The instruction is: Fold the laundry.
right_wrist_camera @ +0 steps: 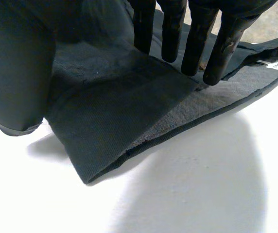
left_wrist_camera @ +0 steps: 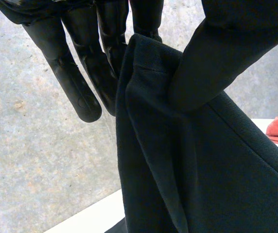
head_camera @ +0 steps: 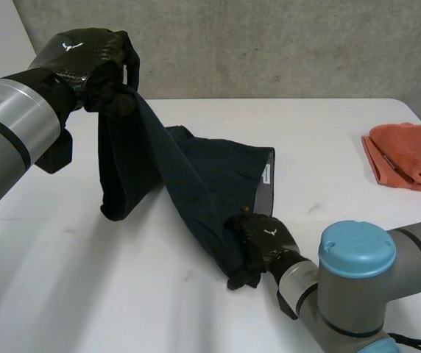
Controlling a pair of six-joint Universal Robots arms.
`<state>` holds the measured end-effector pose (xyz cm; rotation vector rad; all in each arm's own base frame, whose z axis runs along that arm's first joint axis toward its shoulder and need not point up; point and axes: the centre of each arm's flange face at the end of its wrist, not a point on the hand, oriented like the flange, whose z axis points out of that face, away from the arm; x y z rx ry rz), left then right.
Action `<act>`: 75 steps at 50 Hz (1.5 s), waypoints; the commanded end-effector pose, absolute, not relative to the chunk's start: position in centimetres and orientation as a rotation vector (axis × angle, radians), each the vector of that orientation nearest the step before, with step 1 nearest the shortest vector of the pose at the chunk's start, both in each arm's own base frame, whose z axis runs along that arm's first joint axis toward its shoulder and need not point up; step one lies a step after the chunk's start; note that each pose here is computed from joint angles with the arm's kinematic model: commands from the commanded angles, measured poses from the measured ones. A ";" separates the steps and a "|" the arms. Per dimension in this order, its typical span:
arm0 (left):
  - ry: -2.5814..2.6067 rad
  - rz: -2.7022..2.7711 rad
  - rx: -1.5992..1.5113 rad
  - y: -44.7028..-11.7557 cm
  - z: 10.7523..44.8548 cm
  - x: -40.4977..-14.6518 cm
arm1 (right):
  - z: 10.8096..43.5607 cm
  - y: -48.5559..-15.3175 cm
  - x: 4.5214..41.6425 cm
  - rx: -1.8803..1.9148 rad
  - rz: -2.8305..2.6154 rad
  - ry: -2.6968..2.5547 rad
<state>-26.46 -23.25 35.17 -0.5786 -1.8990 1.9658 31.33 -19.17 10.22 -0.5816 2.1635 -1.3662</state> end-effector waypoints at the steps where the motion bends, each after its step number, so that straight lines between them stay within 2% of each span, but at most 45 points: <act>1: -1.905 1.961 -0.579 -23.3 35.0 -26.5 | 10.9 -18.3 31.3 -0.558 -1.369 2.161; 8: -1.901 1.963 -0.577 -23.3 35.1 -26.5 | 11.8 -18.4 31.5 -0.545 -1.395 2.126; 17: -1.905 1.960 -0.575 -23.0 35.0 -26.4 | 10.0 -19.7 32.3 -0.524 -1.418 2.160; 22: -1.914 1.958 -0.577 -23.1 34.9 -26.3 | 11.0 -20.6 31.7 -0.483 -1.493 2.169; 26: -1.928 1.952 -0.585 -22.9 34.6 -26.1 | 16.0 -22.2 30.4 -0.497 -1.644 2.064; 27: -1.932 1.950 -0.587 -22.9 34.5 -26.0 | 18.3 -23.6 28.9 -0.543 -1.751 2.029; 29: -1.947 1.942 -0.597 -22.6 34.2 -25.8 | 20.2 -25.2 27.1 -0.622 -1.856 2.015; 33: -2.000 1.913 -0.639 -22.0 33.2 -25.5 | 24.2 -26.3 23.9 -0.944 -1.995 2.011; 39: -2.158 1.809 -0.832 -20.3 30.3 -24.7 | 30.0 -23.5 22.6 -1.328 -1.991 2.051; 43: -2.236 1.730 -0.984 -19.1 28.3 -24.3 | 32.4 -21.9 22.4 -1.368 -1.948 2.055; 48: -2.283 1.646 -1.083 -18.4 25.9 -24.2 | 31.6 -21.8 22.7 -1.400 -1.852 2.081; 51: -2.278 1.626 -1.097 -18.7 24.4 -24.8 | 28.4 -23.2 23.1 -1.429 -1.696 2.157; 54: -2.287 1.604 -1.109 -20.2 22.1 -25.8 | 25.2 -24.7 23.5 -1.463 -1.553 2.229; 59: -2.247 1.672 -1.102 -23.2 20.3 -27.4 | 23.2 -26.9 24.6 -1.494 -1.514 2.231; 64: -2.126 1.926 -1.026 -27.8 22.3 -29.2 | 24.1 -30.3 27.2 -1.468 -1.716 2.127; 67: -1.930 2.218 -0.904 -30.9 26.9 -30.0 | 28.2 -33.2 28.3 -1.307 -2.037 1.996; 68: -1.861 2.295 -0.865 -31.6 28.4 -30.2 | 30.9 -34.5 28.7 -1.208 -2.214 1.883; 69: -1.704 2.445 -0.787 -32.6 31.4 -30.4 | 32.3 -35.0 28.9 -1.161 -2.300 1.808; 70: -1.624 2.517 -0.747 -33.0 33.0 -30.4 | 33.6 -35.5 29.1 -1.117 -2.383 1.729; 71: -1.546 2.577 -0.711 -33.3 34.3 -30.5 | 36.5 -36.2 29.3 -1.019 -2.548 1.555; 72: -1.397 2.690 -0.635 -33.7 36.9 -30.2 | 38.1 -36.5 29.4 -0.959 -2.635 1.450; 75: -1.191 2.824 -0.527 -33.5 40.7 -29.5 | 42.2 -36.5 29.4 -0.788 -2.822 1.144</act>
